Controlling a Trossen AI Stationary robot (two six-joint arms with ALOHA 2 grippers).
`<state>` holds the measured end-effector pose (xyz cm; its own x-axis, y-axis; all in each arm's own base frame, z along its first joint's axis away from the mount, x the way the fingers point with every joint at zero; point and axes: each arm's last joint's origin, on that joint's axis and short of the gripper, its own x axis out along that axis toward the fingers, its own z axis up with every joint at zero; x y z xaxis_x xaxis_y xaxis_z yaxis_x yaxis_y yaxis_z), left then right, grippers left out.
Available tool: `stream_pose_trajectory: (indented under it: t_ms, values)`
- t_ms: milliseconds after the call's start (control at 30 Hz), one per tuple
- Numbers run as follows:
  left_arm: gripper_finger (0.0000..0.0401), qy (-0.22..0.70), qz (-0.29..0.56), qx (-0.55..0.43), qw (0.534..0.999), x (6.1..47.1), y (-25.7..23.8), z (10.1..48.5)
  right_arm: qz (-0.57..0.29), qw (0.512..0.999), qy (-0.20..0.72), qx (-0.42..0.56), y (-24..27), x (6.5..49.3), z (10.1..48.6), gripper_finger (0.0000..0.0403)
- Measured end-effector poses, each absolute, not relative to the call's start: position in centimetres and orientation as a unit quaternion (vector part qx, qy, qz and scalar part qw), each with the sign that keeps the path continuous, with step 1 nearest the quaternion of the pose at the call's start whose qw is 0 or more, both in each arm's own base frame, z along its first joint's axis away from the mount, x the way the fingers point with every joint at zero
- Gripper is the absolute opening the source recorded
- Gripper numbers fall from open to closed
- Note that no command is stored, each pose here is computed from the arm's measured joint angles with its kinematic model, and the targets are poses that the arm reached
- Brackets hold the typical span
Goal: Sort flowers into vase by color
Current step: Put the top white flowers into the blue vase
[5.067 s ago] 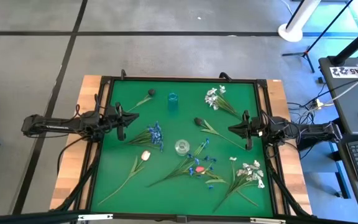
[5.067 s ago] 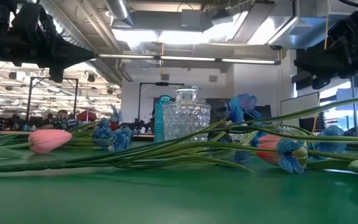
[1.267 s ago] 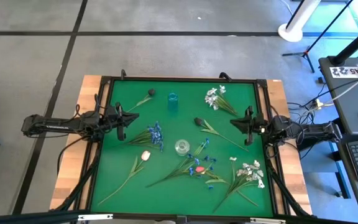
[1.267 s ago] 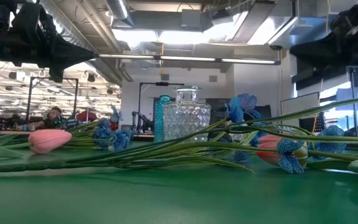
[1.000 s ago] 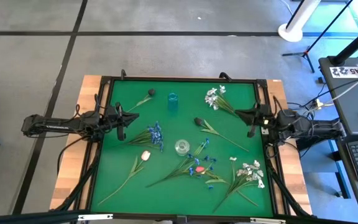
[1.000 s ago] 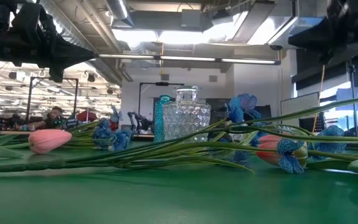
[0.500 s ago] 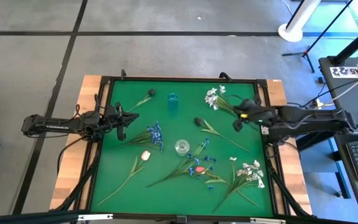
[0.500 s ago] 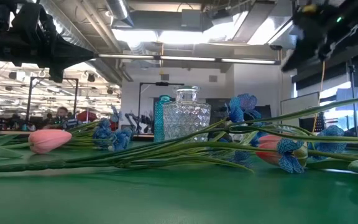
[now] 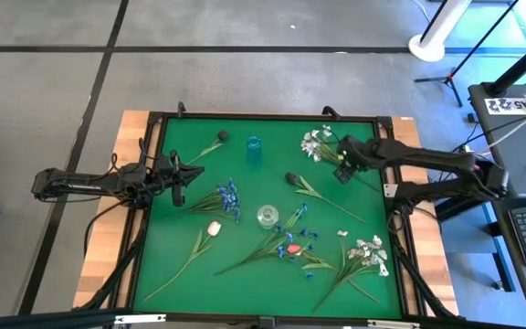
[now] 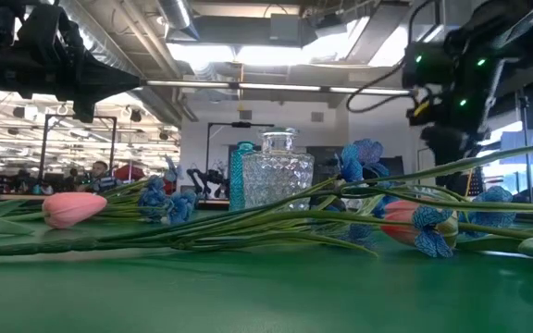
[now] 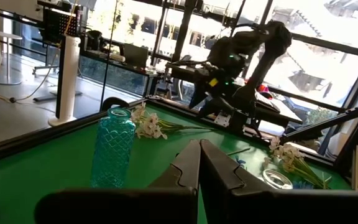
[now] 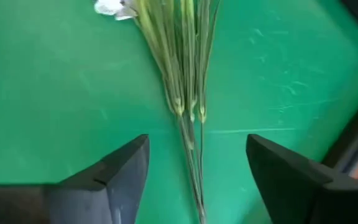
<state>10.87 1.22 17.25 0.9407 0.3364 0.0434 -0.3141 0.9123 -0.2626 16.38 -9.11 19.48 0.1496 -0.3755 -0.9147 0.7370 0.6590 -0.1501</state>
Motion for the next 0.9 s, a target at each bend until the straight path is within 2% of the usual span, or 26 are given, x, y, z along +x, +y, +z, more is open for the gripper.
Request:
stream_pose_trajectory:
  t_ms: [267, 533, 667, 767, 900]
  values:
    - [0.0, -0.044, 0.167, -0.127, 0.977, 10.9, 1.2, 17.2, -0.324, 0.783, 0.486, 0.213, -11.7, 16.6, 16.2, 0.0282]
    - [0.0, -0.044, 0.167, -0.127, 0.977, 10.9, 1.2, 17.3, -0.355, 0.76, 0.511, 0.19, -11.7, 16.0, 14.1, 0.0274]
    - [0.0, -0.044, 0.167, -0.127, 0.977, 10.9, 1.2, 17.3, -0.349, 0.76, 0.515, 0.189, -11.6, 15.9, 13.8, 0.0242]
    - [0.0, -0.044, 0.167, -0.127, 0.977, 10.9, 1.2, 17.3, -0.313, 0.771, 0.514, 0.208, -11.4, 16.0, 13.7, 0.0207]
    - [0.0, -0.044, 0.167, -0.127, 0.977, 10.9, 1.2, 17.3, -0.309, 0.776, 0.509, 0.207, -11.4, 16.1, 13.7, 0.0155]
